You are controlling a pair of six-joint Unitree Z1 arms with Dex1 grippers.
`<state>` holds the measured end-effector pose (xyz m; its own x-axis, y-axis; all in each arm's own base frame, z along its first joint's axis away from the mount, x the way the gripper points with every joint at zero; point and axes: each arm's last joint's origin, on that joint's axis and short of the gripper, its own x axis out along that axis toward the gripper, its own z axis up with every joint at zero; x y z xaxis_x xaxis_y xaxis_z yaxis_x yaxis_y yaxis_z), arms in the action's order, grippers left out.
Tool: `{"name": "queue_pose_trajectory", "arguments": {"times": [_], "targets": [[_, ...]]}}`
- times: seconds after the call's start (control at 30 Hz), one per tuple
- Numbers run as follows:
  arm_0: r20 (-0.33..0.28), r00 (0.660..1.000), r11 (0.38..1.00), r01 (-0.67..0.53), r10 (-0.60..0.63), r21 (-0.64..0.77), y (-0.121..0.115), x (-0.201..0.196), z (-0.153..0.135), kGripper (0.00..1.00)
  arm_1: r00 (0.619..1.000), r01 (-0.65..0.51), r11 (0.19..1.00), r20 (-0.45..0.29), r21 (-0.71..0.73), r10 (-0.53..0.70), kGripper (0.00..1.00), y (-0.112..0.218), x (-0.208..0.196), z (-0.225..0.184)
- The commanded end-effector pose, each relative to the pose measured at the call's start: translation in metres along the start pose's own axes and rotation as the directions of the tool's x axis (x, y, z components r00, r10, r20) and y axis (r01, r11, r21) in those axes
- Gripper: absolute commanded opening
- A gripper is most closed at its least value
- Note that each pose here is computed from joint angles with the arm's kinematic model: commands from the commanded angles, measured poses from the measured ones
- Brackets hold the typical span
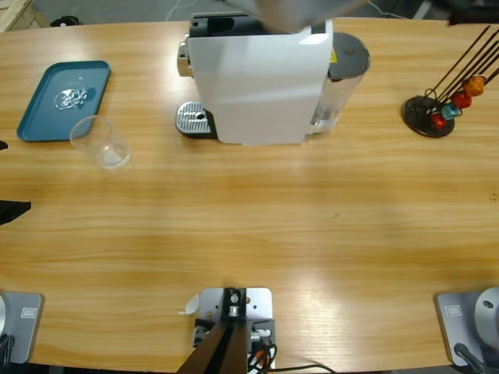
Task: Pour coffee
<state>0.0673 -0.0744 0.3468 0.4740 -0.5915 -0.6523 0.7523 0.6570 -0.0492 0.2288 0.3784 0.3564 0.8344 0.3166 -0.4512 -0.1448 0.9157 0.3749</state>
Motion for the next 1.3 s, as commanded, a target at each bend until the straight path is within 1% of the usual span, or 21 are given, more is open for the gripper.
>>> {"name": "queue_pose_trajectory", "arguments": {"times": [0.03,0.23,0.43,0.67,0.77,0.9,1.3], "targets": [[-0.037,0.999,1.000,0.015,-0.015,-0.002,-0.001,0.003,-0.014,1.000,0.985,0.065,0.988,-0.150,-0.139,-0.086,0.000,-0.004,0.042,-0.073],[-0.039,0.999,1.000,0.015,-0.015,-0.002,-0.001,0.003,-0.016,1.000,0.968,0.105,0.980,-0.211,-0.167,-0.139,0.000,-0.024,0.062,-0.088],[-0.045,0.999,1.000,0.015,-0.015,-0.003,-0.001,0.005,-0.015,1.000,0.950,0.127,0.973,-0.257,-0.190,-0.175,0.000,-0.039,0.070,-0.101],[-0.050,0.999,1.000,0.014,-0.015,-0.004,0.000,0.006,-0.016,1.000,0.925,0.136,0.971,-0.326,-0.197,-0.196,0.000,-0.051,0.086,-0.105],[-0.058,0.998,1.000,0.014,-0.014,-0.004,0.000,0.007,-0.016,1.000,0.922,0.135,0.968,-0.332,-0.211,-0.201,0.000,-0.053,0.090,-0.105],[-0.065,0.998,1.000,0.014,-0.014,-0.005,0.000,0.009,-0.016,1.000,0.907,0.145,0.961,-0.357,-0.237,-0.224,0.000,-0.057,0.098,-0.117],[-0.063,0.998,1.000,0.013,-0.013,-0.006,0.000,0.009,-0.016,1.000,0.871,0.172,0.938,-0.399,-0.300,-0.287,0.000,-0.064,0.104,-0.139]]}}
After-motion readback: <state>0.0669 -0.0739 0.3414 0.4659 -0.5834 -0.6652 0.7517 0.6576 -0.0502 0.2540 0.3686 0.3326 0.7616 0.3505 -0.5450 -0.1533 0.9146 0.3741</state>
